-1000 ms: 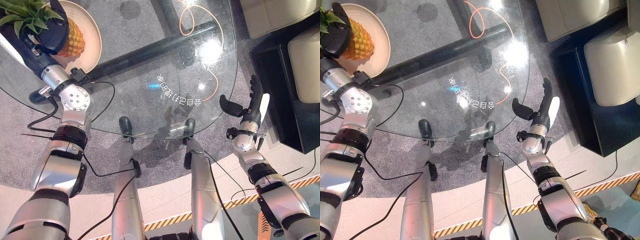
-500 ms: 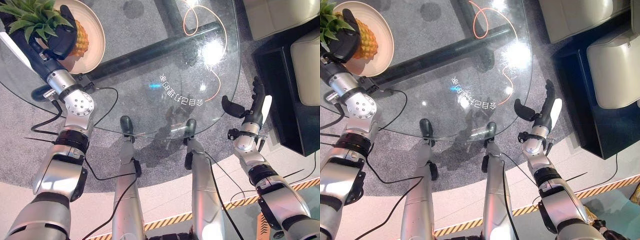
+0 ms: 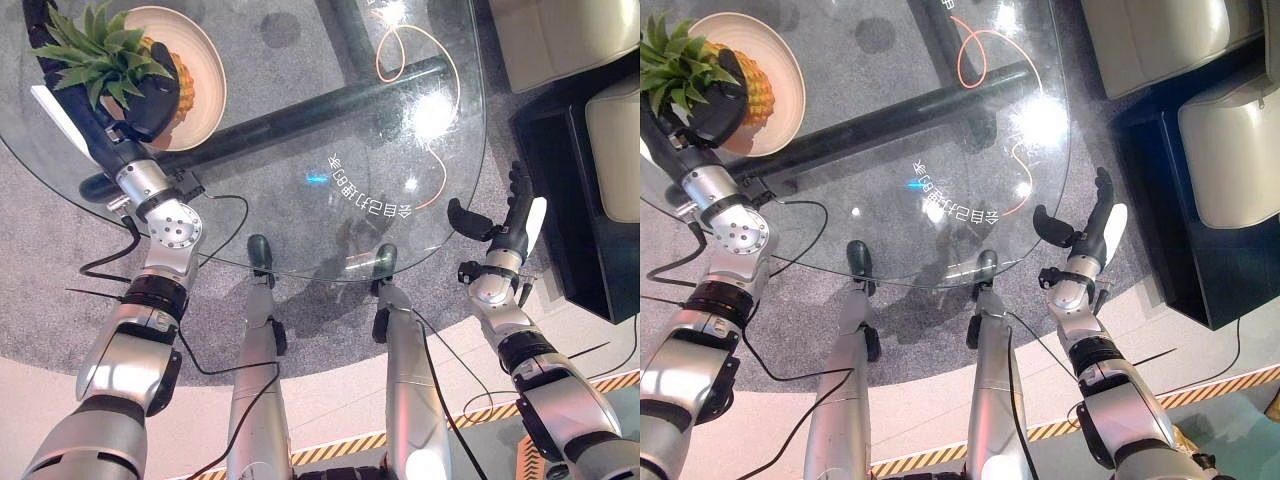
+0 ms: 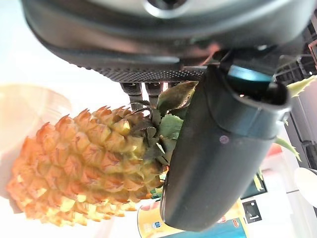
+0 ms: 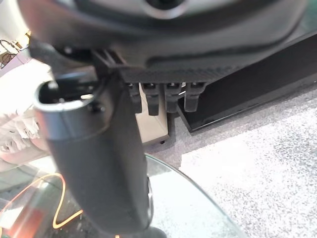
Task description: Pick up the fruit to the plate
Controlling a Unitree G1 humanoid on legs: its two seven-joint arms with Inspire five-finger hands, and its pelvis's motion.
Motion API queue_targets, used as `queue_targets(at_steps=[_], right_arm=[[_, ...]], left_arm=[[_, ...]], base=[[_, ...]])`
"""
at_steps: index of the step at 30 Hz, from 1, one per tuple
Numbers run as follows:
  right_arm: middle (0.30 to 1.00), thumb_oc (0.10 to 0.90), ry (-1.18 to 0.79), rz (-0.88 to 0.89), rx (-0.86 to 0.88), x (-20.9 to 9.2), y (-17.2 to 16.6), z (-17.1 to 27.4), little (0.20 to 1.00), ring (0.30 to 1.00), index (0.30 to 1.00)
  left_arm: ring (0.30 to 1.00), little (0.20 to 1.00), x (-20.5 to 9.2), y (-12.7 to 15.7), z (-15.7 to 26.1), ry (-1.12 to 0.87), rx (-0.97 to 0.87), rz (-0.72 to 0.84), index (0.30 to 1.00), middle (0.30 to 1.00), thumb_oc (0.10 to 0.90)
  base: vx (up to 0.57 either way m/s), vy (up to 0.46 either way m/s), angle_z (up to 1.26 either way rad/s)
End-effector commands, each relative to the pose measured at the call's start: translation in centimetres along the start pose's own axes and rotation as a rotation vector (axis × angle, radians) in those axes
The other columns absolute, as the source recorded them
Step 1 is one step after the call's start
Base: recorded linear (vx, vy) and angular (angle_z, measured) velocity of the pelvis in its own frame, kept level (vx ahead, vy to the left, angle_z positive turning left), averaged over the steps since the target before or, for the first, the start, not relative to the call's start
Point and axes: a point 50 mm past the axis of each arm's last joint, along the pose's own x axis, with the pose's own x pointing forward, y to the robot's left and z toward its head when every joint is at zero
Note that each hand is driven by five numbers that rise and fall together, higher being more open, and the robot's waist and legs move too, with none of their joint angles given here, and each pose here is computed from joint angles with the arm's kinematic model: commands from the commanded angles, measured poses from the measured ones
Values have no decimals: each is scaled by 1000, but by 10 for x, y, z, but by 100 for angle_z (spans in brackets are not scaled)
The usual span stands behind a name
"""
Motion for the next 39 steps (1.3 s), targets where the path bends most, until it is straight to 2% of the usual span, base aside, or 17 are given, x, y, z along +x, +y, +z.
queue_targets(at_steps=[1, 16, 39], right_arm=[[900, 800, 286, -158, -258, -9, -48, -60, 900, 900, 900], [900, 800, 299, -169, -260, -13, -49, -65, 900, 900, 900], [900, 800, 321, -179, -261, -20, -51, -71, 900, 900, 900]], left_arm=[[900, 900, 15, -5, 40, -219, -181, 47, 900, 900, 800], [900, 900, 6, -17, 50, -253, -243, 3, 900, 900, 800], [900, 900, -2, -17, 70, -356, -335, 24, 900, 900, 800]], base=[[0, 0, 0], [0, 0, 0], [2, -5, 2]])
